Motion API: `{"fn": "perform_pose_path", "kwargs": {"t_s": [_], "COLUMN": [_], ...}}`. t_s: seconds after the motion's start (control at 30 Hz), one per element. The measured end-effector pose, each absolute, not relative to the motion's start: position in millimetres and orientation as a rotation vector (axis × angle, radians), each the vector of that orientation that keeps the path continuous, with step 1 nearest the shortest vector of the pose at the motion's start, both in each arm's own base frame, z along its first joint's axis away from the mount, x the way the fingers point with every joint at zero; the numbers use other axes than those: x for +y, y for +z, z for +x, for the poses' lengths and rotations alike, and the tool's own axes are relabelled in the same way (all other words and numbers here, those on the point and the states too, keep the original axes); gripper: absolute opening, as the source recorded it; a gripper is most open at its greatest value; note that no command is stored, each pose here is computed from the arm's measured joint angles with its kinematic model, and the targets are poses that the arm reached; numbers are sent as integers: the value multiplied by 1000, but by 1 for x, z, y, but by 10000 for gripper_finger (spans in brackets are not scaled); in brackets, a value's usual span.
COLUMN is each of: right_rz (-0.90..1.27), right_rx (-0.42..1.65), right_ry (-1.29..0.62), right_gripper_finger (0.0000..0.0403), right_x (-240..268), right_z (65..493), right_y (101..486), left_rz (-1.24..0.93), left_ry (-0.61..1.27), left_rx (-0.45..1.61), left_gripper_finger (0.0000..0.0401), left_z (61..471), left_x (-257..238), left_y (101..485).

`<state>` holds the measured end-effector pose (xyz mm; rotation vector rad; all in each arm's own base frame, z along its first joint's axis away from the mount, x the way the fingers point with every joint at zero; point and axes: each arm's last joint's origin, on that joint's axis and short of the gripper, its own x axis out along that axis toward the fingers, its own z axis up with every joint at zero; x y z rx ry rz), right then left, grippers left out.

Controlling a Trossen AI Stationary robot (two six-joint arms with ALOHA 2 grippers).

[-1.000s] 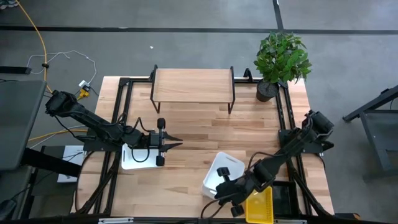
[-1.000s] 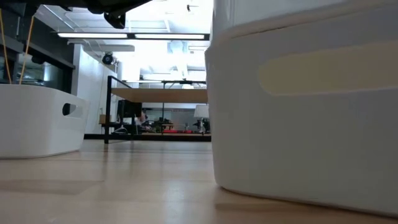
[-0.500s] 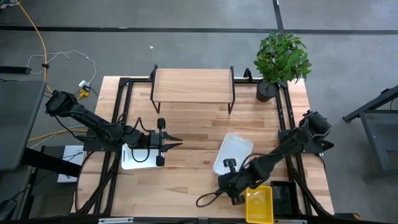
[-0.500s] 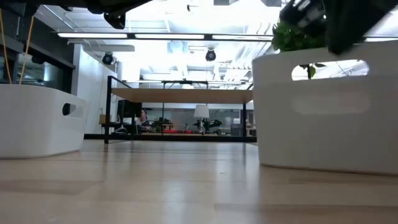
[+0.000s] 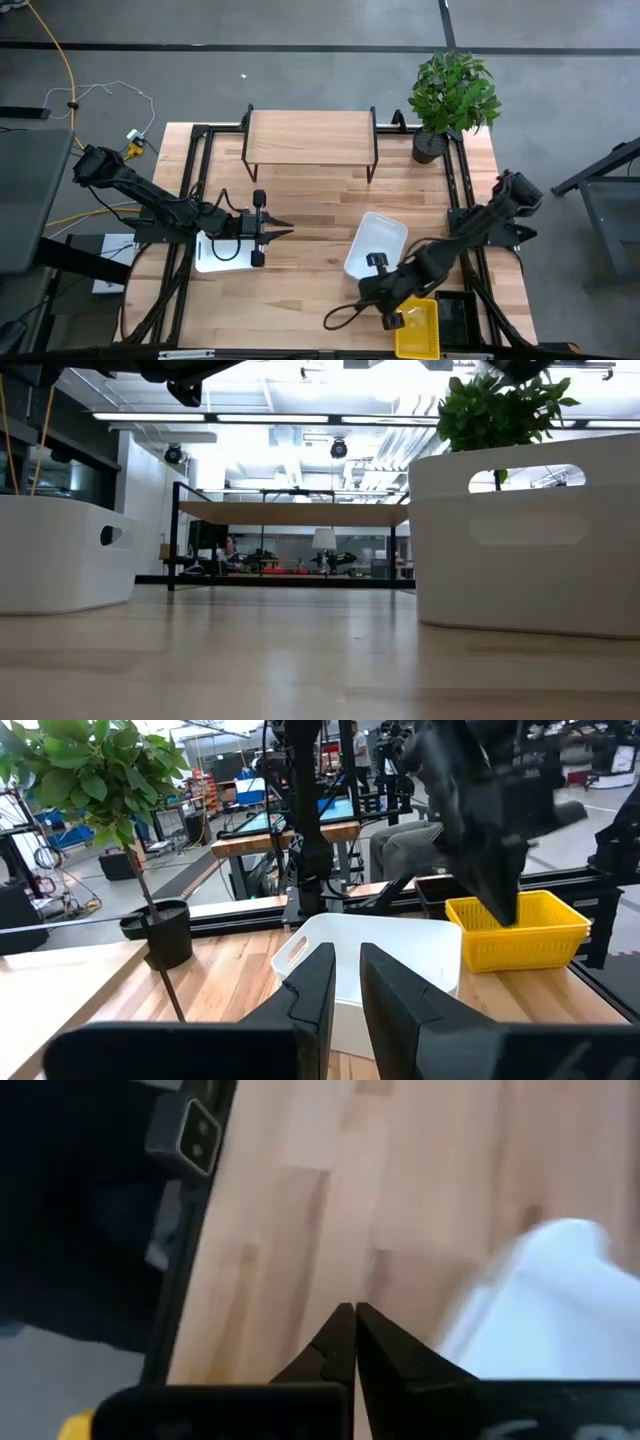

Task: Stack baskets on shelf by color
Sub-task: Stack the top right white bin on the bottom white bin

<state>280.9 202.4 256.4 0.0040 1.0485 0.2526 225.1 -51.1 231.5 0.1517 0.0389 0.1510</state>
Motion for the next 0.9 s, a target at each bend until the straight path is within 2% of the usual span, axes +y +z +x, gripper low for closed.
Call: {"fn": "perform_pose_path", "kwargs": {"t_s": [0.2,0.4,0.67,0.9], "right_rz": [-73,-108,38,60], "right_rx": [975,1041,1070,782], "right_ry": [63,-250,-141,-65], "right_gripper_finger": [0,0,0,0], "right_x": [187,165,146,129], "right_z": [250,231,224,227], "right_y": [288,287,233,251], "left_rz": [143,140,108,107], "left_ry": [126,126,125,127], "left_rx": [37,37,34,34], "left_gripper_finger": [42,42,42,42], "left_z": [225,225,225,225], "left_x": [-52,-52,-52,-52], "left_y": [232,232,232,232]}}
